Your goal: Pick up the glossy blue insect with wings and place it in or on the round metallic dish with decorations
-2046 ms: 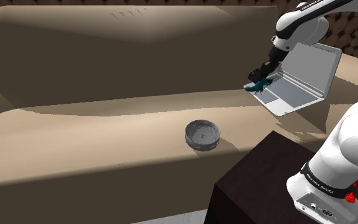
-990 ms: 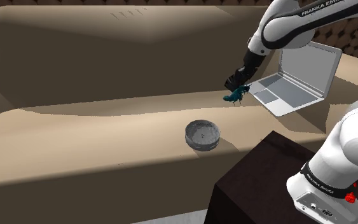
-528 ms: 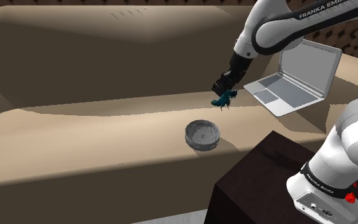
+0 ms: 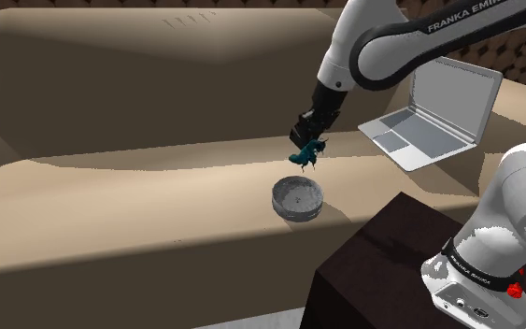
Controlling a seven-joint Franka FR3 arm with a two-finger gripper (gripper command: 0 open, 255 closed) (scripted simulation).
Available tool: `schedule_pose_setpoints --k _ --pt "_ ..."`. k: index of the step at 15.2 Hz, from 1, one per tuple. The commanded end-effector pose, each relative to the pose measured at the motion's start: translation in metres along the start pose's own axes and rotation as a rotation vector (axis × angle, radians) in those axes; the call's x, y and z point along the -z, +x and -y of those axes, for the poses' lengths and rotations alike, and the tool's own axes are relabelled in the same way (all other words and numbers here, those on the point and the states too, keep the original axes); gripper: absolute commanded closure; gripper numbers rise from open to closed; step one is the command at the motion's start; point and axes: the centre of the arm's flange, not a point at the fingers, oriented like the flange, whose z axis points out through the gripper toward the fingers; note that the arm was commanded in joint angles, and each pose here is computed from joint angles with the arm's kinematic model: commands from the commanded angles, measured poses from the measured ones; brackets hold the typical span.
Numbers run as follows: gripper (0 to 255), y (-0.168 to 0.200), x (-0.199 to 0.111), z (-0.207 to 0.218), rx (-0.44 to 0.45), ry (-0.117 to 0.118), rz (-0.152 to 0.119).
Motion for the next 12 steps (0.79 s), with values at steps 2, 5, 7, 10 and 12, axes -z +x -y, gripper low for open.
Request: schedule_pose_setpoints --k 2,5,7,10,12 --pt "255 -0.003 -0.013 0.003 -0.001 0.001 0.0" --pt "255 -0.006 -0.028 0.002 -0.001 0.001 0.0" --pt "255 -0.008 -0.039 0.0 -0.001 0.001 0.0" --pt "255 -0.011 -0.054 -0.001 -0.001 0.001 0.0" --pt "255 -0.013 -0.064 -0.003 -0.001 0.001 0.0"
